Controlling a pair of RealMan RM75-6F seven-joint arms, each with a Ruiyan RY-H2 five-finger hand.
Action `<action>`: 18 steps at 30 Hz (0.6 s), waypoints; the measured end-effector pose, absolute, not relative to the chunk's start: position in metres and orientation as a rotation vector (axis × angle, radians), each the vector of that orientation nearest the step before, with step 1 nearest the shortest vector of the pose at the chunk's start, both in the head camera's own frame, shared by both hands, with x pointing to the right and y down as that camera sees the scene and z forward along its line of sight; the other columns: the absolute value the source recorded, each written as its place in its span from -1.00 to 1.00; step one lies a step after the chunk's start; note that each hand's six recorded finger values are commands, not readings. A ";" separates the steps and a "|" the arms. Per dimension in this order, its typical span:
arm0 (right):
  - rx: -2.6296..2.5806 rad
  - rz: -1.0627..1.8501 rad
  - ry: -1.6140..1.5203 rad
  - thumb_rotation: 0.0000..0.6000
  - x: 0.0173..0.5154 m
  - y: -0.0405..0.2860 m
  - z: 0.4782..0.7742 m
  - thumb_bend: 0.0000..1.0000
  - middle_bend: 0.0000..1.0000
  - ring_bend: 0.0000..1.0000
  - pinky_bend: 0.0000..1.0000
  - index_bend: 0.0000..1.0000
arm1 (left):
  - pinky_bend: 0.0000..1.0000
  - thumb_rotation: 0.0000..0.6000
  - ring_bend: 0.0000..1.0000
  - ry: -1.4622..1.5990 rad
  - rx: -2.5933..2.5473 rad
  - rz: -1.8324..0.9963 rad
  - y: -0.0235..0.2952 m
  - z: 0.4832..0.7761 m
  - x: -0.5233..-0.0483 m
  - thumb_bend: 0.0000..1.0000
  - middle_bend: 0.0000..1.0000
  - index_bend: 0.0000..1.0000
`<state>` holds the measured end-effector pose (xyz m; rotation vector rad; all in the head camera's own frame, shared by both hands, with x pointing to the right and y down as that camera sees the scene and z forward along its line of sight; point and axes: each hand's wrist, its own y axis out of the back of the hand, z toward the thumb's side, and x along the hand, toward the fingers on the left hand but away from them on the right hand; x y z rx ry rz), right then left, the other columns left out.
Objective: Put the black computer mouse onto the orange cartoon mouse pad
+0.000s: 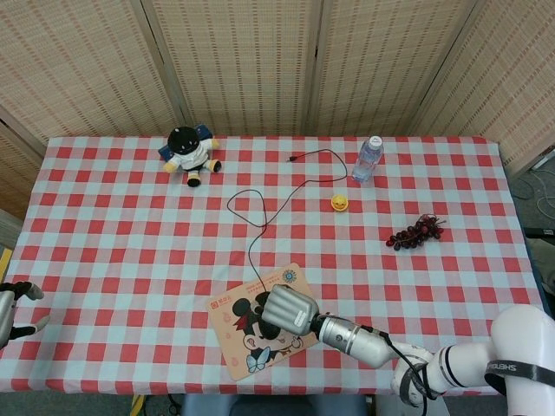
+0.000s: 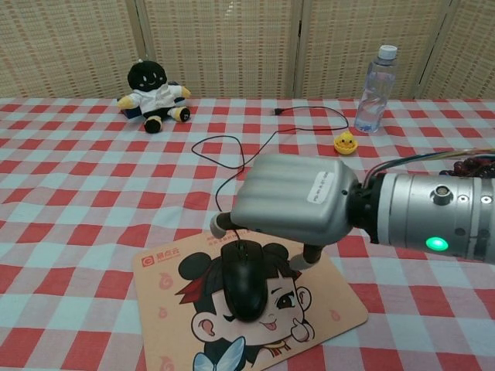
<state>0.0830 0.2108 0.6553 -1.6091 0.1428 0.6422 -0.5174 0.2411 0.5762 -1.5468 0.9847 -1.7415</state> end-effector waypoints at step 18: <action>-1.600 0.923 -0.165 1.00 0.191 0.166 0.623 -1.00 0.87 0.75 1.00 -0.17 | 0.10 1.00 -0.24 0.926 -1.551 -1.695 0.244 0.583 -0.501 -0.67 -0.04 0.22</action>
